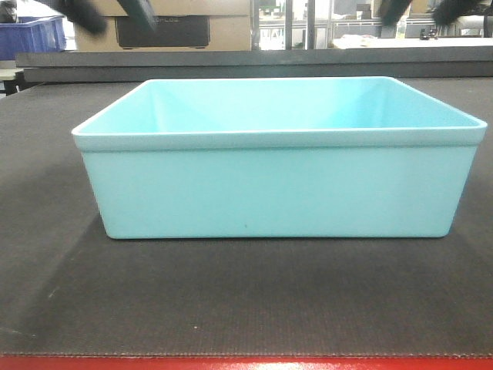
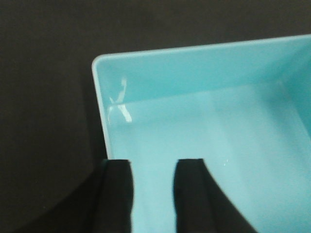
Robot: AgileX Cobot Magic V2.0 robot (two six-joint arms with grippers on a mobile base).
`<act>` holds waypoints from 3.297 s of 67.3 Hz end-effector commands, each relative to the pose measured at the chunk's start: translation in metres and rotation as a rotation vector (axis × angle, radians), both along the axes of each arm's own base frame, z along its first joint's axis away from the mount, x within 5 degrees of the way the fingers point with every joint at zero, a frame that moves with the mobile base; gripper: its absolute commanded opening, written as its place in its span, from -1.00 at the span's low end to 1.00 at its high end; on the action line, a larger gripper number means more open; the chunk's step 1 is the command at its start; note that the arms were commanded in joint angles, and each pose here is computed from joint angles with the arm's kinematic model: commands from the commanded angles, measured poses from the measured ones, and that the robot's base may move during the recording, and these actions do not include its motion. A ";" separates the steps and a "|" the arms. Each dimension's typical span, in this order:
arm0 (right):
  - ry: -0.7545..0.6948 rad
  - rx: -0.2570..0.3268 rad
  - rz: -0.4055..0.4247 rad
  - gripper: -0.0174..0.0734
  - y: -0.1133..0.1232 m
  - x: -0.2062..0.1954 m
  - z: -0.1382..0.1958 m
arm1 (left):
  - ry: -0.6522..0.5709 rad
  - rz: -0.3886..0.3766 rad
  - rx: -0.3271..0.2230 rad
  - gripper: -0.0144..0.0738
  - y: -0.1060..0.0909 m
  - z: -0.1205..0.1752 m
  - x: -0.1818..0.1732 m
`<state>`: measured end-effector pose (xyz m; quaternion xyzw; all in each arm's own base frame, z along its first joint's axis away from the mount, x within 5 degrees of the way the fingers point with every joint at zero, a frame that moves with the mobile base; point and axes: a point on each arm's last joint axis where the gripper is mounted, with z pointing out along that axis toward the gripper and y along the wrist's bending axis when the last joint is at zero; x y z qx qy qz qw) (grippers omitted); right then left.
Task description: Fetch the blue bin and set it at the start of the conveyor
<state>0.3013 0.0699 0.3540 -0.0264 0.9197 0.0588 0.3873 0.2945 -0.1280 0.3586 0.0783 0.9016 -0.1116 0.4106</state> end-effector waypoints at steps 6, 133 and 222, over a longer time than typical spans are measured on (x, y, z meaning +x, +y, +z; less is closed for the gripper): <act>-0.095 -0.044 0.003 -0.98 -0.011 -0.025 0.024 | -0.130 0.093 -0.023 -0.92 0.041 0.039 -0.023; -0.827 0.013 -0.051 -0.97 -0.065 -0.236 -0.055 | -0.757 0.210 0.038 -0.92 0.129 -0.045 -0.259; -0.827 0.013 -0.051 -0.97 -0.065 -0.236 -0.055 | -0.746 0.314 0.095 -0.92 0.131 -0.150 -0.238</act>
